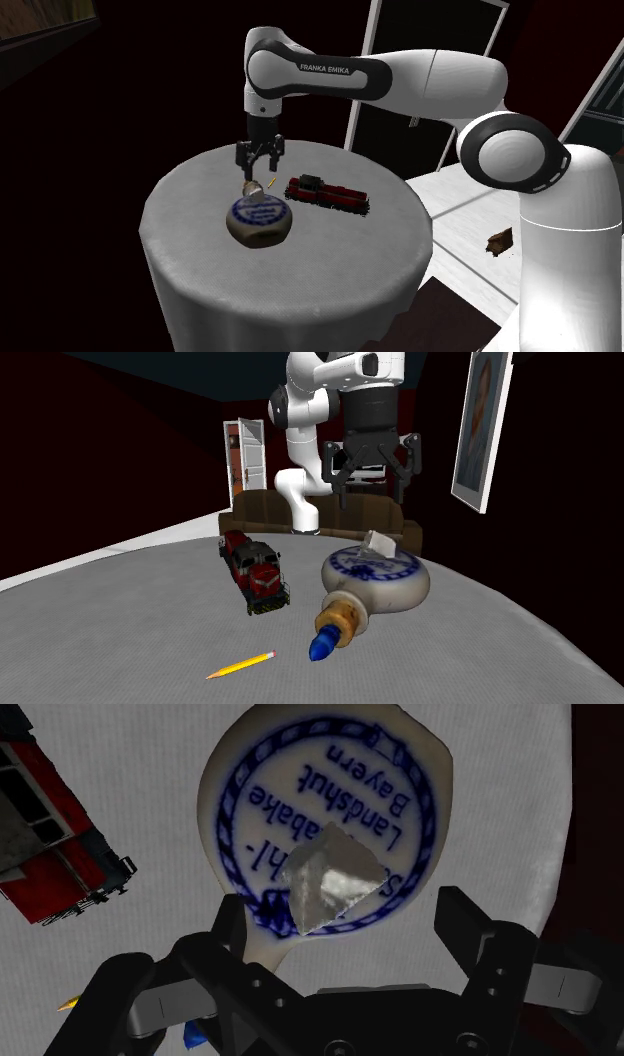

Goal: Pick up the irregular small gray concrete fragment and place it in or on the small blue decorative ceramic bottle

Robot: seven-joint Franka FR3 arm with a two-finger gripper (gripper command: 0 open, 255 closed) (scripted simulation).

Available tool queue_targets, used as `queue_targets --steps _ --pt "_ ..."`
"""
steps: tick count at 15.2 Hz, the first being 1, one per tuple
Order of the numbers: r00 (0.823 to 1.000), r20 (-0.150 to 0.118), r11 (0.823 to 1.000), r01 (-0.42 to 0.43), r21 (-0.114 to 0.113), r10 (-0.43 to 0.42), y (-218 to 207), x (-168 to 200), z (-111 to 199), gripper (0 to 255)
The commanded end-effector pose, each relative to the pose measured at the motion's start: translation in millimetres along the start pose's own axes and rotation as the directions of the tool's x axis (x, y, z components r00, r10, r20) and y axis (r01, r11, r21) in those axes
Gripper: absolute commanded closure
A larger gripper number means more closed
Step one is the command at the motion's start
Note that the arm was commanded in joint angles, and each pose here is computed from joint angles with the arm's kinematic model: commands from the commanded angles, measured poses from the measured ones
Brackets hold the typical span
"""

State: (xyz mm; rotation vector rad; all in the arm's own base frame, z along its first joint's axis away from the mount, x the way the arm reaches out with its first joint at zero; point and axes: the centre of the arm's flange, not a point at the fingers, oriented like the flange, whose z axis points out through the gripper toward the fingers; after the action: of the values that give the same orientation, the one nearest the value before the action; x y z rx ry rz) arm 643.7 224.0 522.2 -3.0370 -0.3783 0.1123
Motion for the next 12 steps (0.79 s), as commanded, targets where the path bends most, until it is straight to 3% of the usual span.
queue_targets --steps 1,3,7,12 --pt "1.000 0.000 1.000 0.000 0.000 0.000 0 0 0 0" --pt "1.000 0.000 1.000 0.000 0.000 0.000 0 0 0 0" --pt "1.000 0.000 1.000 0.000 0.000 0.000 0 0 -50 0" --pt "1.000 0.000 1.000 0.000 0.000 0.000 0 0 -50 0"
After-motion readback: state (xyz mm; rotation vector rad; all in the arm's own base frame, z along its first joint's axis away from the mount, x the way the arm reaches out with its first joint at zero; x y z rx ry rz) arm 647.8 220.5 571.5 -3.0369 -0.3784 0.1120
